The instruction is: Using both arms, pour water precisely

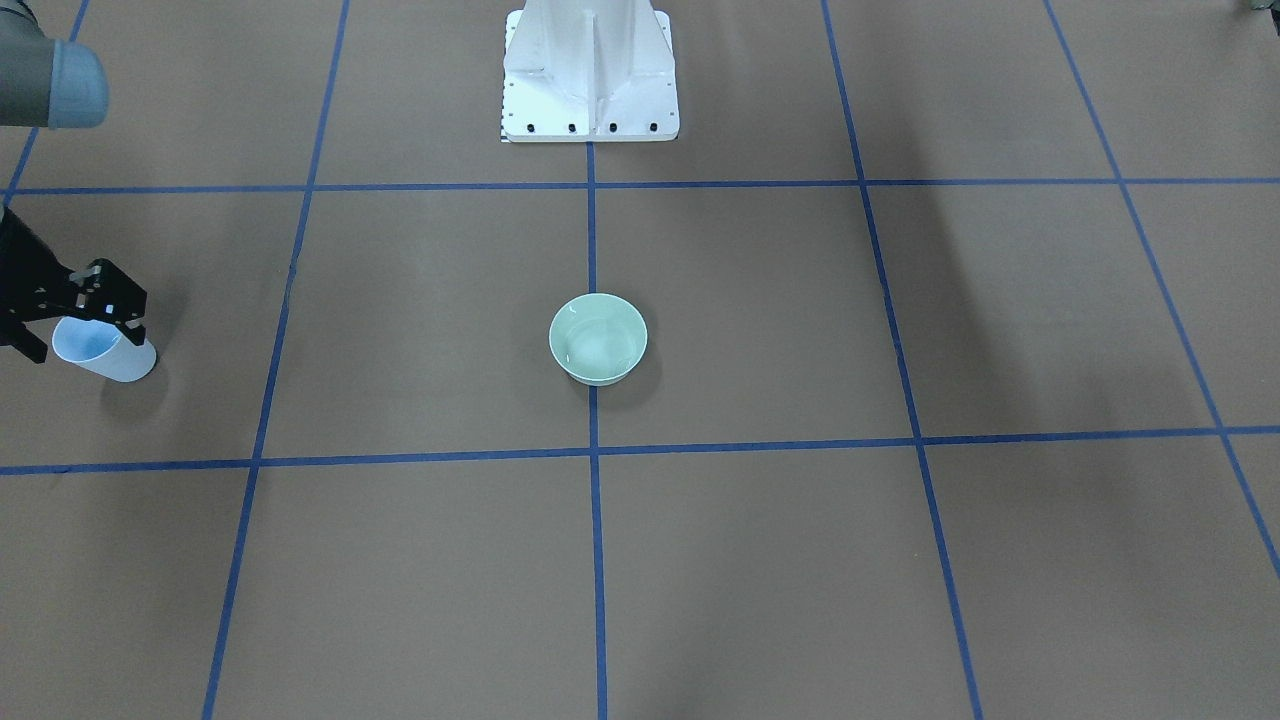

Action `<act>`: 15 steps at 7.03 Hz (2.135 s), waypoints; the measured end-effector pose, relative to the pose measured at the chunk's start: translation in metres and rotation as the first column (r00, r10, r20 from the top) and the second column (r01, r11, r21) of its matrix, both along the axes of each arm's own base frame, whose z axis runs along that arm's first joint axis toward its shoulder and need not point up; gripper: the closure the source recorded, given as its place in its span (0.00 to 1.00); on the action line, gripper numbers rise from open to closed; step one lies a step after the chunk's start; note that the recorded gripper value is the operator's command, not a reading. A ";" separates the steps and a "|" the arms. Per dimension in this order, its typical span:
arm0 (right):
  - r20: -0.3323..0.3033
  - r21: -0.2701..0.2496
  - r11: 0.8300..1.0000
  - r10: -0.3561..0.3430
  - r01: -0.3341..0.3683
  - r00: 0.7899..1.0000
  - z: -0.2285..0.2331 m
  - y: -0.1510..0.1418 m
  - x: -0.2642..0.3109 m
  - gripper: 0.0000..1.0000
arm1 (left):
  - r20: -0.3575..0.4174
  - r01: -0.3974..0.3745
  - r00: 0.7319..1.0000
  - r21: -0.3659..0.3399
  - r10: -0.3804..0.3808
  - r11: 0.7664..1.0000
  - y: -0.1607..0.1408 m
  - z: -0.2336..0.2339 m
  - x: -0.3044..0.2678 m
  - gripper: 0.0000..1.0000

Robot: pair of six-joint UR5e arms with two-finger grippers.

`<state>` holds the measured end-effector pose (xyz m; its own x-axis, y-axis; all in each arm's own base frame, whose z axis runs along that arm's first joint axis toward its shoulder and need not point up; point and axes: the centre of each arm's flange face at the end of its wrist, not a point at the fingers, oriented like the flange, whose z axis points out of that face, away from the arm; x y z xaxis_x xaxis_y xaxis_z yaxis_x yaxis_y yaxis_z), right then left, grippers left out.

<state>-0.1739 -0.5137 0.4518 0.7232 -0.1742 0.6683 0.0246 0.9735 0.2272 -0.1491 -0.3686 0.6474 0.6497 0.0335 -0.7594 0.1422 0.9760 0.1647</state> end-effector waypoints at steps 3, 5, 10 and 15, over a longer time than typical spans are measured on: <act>-0.086 0.035 0.999 -0.032 0.035 0.996 0.012 -0.033 0.091 0.00 | -0.001 -0.039 0.999 0.040 0.039 0.998 -0.054 -0.072 0.039 0.00; -0.087 0.039 0.996 -0.078 0.082 0.993 0.055 -0.044 0.153 0.00 | -0.005 -0.097 0.995 0.099 0.098 0.990 -0.100 -0.128 0.086 0.00; -0.081 -0.039 0.991 -0.131 0.129 0.988 0.179 0.002 0.240 0.00 | -0.100 -0.071 0.991 0.173 0.089 0.982 -0.146 -0.227 0.184 0.00; -0.075 -0.108 0.985 -0.140 0.132 0.987 0.225 0.026 0.245 0.00 | -0.246 -0.043 0.968 0.017 0.046 0.999 -0.134 -0.348 0.411 0.00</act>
<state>0.0707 -0.4872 0.6763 0.7507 -0.2084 0.6269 0.1726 0.9779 0.1184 0.2622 -0.5027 0.2996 0.4400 0.0675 -0.8954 0.1361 0.9806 0.1408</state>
